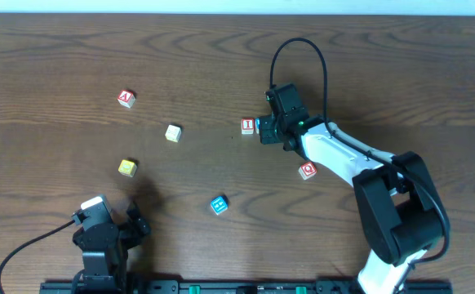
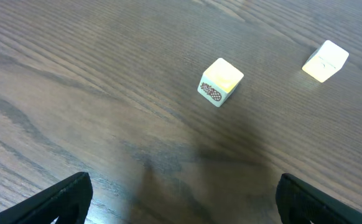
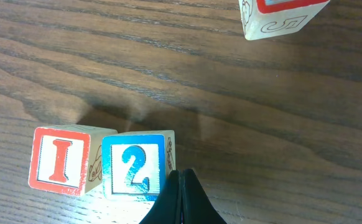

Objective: Spell out Ai2
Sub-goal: 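Lift the right gripper away from the placed blocks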

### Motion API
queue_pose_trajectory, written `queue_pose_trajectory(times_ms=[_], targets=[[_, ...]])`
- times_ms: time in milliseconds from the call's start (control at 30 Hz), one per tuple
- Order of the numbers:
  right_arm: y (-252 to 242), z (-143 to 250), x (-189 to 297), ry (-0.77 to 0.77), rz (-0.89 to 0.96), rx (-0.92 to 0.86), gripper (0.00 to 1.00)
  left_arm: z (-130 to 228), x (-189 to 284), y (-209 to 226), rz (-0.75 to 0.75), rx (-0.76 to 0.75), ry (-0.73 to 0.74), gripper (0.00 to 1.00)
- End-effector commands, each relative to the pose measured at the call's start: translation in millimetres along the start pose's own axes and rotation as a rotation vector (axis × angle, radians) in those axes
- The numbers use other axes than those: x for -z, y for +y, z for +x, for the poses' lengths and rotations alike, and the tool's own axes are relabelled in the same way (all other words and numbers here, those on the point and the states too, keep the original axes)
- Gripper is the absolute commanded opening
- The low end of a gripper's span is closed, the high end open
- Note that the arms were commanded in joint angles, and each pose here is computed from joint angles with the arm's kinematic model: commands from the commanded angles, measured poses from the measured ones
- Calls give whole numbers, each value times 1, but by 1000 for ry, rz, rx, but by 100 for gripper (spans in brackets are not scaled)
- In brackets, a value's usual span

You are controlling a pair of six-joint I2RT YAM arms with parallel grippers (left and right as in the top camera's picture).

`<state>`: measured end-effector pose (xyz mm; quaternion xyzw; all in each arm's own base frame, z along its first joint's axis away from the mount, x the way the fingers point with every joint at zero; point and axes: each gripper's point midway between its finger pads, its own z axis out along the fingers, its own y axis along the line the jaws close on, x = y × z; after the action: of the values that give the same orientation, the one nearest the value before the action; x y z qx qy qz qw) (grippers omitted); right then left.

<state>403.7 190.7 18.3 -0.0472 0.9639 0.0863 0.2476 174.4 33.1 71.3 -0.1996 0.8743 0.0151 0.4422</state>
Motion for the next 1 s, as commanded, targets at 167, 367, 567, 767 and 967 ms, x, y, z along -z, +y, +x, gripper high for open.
queue_pose_trajectory(times_ms=[167,367,567,767,967], targets=[[-7,-7,-2,-33,39,9,2,13,-5,4,-17,-4,37,95],[0,-7,-2,-28,2,9,1,13,-5,4,-17,-4,37,95],[3,-6,-2,-22,-15,9,2,13,-5,4,-17,-4,37,95],[3,-6,-2,-24,-19,9,2,13,-5,4,-17,-4,37,95],[4,-8,-2,-31,-22,9,2,13,-5,4,-17,-4,37,95]])
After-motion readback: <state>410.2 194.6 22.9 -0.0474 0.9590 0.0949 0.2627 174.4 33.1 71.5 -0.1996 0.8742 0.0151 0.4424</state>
